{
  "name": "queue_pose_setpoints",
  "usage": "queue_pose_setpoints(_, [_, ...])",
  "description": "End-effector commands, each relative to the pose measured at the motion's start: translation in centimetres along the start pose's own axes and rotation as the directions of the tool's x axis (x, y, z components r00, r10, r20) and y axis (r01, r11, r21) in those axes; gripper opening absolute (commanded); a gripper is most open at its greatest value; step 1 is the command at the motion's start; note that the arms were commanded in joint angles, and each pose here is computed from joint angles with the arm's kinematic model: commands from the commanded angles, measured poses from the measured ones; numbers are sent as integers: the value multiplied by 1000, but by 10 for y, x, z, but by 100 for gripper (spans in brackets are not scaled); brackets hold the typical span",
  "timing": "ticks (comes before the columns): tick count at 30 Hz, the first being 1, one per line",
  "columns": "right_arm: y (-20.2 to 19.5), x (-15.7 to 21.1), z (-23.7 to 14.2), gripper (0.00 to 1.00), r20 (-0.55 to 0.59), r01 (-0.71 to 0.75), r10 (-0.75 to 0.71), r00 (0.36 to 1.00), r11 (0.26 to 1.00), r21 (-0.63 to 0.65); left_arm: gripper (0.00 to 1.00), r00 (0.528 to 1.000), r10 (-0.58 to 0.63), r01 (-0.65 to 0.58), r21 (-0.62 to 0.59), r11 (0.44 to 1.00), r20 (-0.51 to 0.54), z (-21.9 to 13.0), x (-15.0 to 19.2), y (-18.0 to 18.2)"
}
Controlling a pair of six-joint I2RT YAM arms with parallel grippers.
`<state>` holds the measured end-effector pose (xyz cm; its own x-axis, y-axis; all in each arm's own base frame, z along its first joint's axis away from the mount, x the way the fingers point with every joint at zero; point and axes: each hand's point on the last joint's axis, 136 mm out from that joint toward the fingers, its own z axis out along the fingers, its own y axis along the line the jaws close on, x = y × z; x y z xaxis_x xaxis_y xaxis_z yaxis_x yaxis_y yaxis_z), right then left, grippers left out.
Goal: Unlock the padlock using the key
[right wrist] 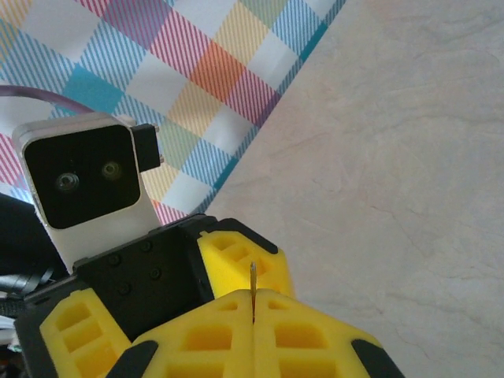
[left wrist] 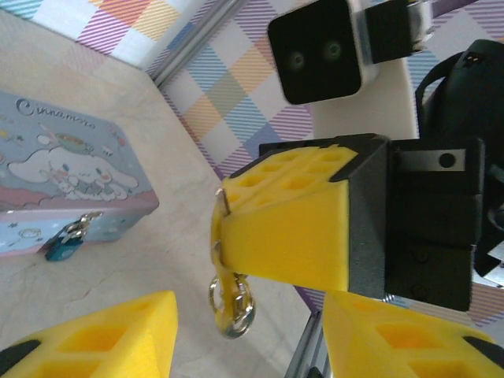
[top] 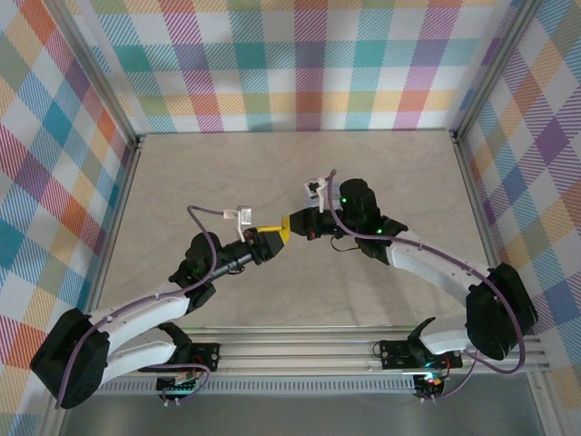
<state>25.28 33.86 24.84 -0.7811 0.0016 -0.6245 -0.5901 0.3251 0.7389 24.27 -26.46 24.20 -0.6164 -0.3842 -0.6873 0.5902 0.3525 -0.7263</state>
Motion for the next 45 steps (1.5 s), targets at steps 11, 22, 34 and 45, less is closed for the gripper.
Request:
queue_pose_setpoints(11, [25, -8, -9, 0, 44, -18, 23, 999, 993, -114, 29, 997, 3, -10, 97, 995, 72, 8, -29, -14])
queue_pose_setpoints(22, [32, -7, -13, 11, 39, -40, 46, 998, 988, -147, 0, 997, 62, -64, 54, 997, 39, 8, -25, -8])
queue_pose_setpoints(34, [41, -16, -18, 31, 17, -65, 68, 998, 988, -137, 0, 994, 109, -108, 26, 994, -14, 1, -16, -6])
queue_pose_setpoints(45, [39, -17, -17, 30, -33, -94, 90, 995, 986, -141, 0, 988, 136, -130, 82, 988, -71, 0, -7, -16])
